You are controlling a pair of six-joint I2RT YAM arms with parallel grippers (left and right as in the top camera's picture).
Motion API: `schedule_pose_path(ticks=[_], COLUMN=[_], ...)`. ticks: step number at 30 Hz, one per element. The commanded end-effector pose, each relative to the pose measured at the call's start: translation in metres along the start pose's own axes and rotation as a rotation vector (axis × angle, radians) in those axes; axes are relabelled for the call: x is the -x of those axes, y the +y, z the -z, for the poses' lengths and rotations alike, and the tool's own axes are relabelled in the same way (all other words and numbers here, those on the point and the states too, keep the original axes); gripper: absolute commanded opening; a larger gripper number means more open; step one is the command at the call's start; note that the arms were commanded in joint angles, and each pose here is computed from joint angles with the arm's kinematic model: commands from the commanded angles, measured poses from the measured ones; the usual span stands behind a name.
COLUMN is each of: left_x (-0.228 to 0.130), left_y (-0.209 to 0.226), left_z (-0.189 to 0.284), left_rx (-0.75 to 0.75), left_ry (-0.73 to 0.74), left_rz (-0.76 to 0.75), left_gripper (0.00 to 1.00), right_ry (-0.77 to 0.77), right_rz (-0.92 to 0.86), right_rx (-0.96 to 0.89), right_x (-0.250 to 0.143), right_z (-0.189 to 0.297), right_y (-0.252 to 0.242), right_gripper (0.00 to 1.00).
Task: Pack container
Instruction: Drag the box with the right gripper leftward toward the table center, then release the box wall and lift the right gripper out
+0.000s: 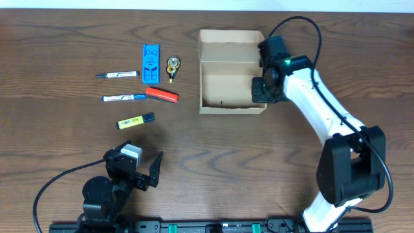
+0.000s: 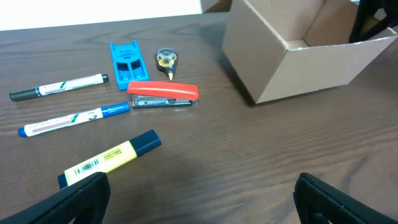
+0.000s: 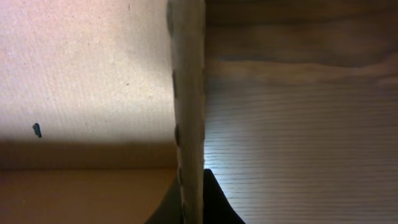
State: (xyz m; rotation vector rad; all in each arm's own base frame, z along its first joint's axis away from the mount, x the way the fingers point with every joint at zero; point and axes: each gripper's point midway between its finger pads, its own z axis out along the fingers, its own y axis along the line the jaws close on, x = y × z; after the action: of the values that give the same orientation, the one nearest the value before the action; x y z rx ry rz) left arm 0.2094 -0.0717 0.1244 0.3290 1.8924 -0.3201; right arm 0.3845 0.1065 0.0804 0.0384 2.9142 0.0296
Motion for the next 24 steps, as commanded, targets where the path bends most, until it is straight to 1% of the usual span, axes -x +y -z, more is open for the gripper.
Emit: schedule_pose_path(ticks=[1,6,12,16,24], left_x=[-0.008,-0.008,-0.008,-0.008,-0.008], left_y=[0.001,0.001,0.001,0.001,0.001], left_z=[-0.003,-0.003,-0.003,-0.003,-0.003], left_rx=[0.002,0.002,0.002,0.002,0.002], left_ry=[0.014,0.014,0.014,0.014,0.014], left_rz=[0.021,0.021,0.021,0.021,0.021], left_gripper=[0.95,0.95,0.95,0.95,0.95], right_ry=[-0.028,-0.004,0.028,0.027,0.033], right_rz=[-0.012,-0.048,-0.044,-0.071,-0.064], right_rx=[-0.024,-0.032,-0.041,-0.039,-0.028], right_x=[0.003,-0.001,-0.009,-0.010,-0.012], right_z=[0.003,-0.004,-0.013,-0.013,-0.013], right_y=[0.012,0.013,0.018,0.021,0.025], right_gripper=[0.01,0.01,0.01,0.01,0.01])
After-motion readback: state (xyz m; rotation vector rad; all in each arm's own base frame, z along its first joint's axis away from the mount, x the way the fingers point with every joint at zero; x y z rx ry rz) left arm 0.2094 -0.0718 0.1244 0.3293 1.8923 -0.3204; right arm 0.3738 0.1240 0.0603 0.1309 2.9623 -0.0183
